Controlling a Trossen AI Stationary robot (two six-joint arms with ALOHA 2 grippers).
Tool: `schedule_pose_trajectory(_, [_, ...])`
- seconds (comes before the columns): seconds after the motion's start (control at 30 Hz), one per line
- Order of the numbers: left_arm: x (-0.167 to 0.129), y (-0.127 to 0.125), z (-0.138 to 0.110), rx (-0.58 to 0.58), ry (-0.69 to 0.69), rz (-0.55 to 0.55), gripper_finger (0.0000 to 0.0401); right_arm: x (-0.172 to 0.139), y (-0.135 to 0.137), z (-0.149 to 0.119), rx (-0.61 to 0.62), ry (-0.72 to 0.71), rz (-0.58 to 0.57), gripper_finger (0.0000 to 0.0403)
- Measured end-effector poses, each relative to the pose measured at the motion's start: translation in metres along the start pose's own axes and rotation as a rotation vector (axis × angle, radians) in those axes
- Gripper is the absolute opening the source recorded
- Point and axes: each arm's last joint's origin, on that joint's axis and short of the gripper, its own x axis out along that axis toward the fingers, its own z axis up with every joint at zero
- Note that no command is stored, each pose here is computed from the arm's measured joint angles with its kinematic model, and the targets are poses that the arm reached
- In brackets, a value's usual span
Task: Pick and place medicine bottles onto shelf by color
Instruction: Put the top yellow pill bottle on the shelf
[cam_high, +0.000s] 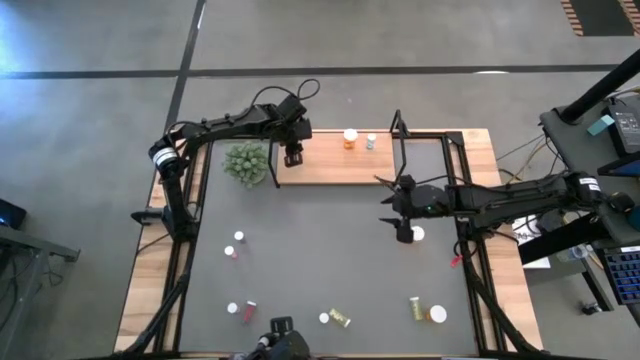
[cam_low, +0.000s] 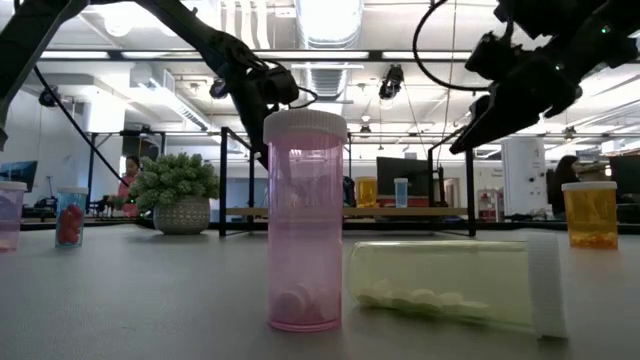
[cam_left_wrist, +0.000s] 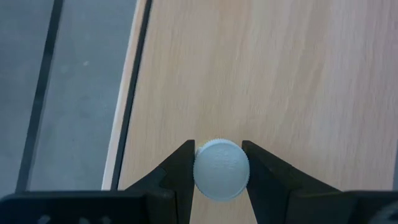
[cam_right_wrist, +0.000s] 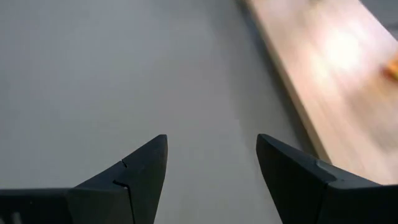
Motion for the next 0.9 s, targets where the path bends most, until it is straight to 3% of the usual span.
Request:
schedule_pose_trajectory(0.23, [0.0, 0.0, 0.003, -0.051, -0.038, -0.007, 0.0102, -0.009, -0.002, -0.006, 0.131, 0.045, -0.018, 0.0238])
schedule_pose_trajectory(0.9, [0.0, 0.003, -0.001, -0.096, -0.012, 0.008, 0.0103, -0.015, -0.003, -0.004, 0.134, 0.021, -0.017, 0.0238])
